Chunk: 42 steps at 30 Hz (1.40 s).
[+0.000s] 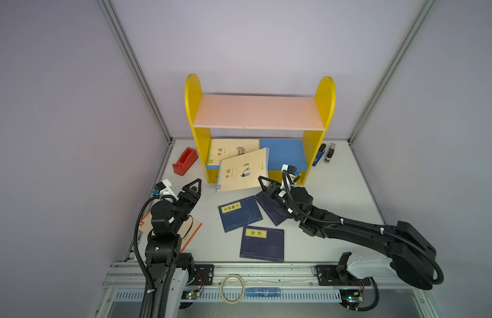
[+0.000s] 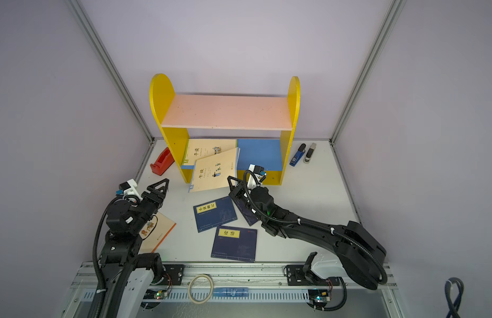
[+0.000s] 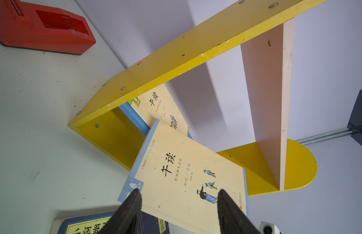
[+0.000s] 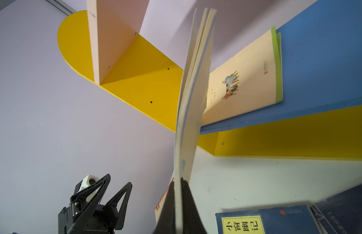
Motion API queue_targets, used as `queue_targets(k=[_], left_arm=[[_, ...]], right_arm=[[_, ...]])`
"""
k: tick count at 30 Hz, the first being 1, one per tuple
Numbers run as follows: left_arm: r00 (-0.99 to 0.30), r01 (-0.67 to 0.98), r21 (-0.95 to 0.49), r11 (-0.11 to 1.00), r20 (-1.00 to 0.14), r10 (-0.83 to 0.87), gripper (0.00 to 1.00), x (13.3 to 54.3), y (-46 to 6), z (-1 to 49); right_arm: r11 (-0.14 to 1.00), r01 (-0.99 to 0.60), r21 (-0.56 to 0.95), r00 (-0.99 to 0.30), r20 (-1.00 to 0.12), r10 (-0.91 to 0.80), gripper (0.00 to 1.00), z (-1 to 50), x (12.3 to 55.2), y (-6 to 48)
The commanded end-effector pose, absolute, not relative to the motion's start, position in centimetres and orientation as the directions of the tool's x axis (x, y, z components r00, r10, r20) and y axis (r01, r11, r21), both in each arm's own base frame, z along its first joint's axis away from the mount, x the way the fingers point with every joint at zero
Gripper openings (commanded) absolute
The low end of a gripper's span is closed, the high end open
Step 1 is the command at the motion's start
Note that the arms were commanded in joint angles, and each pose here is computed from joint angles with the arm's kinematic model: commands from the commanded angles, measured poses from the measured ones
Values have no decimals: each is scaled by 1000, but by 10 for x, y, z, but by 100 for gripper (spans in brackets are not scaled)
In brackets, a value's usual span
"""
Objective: Stacking books/files
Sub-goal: Place the book on the bookshelf.
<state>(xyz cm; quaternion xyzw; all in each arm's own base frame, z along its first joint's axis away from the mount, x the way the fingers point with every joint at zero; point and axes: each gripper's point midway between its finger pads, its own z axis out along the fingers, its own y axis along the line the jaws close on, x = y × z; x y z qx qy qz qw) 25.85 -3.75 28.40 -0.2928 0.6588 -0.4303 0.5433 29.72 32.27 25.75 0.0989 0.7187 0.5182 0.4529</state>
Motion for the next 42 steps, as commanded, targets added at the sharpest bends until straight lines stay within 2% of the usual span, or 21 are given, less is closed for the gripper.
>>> queue_targets(k=[1,6,12,20,27,36,42], left_arm=[[-225,108,-874,473,-485,-845,63,257,-37,292],[-226,105,-873,476,-487,-844,63,257,-37,291],[-229,102,-875,474,-484,-844,63,258,-38,289],[-224,99,-871,481,-490,-842,63,259,-37,289],[-229,88,-872,481,-488,-842,63,261,-36,285],[-232,87,-873,481,-487,-842,63,261,-37,285],[-232,89,-873,480,-487,-842,63,261,-37,286]], right_arm=[[317,-375,871,-574,-486,659,0,283,305,328],[223,-335,915,-586,-388,711,0,280,334,322],[138,-274,952,-649,-289,703,0,268,380,341],[172,-165,971,-679,-239,694,0,245,450,347],[226,-115,967,-646,-246,723,0,212,460,325],[252,-75,965,-702,-231,674,0,181,465,340],[261,-37,965,-694,-212,688,0,169,467,337]])
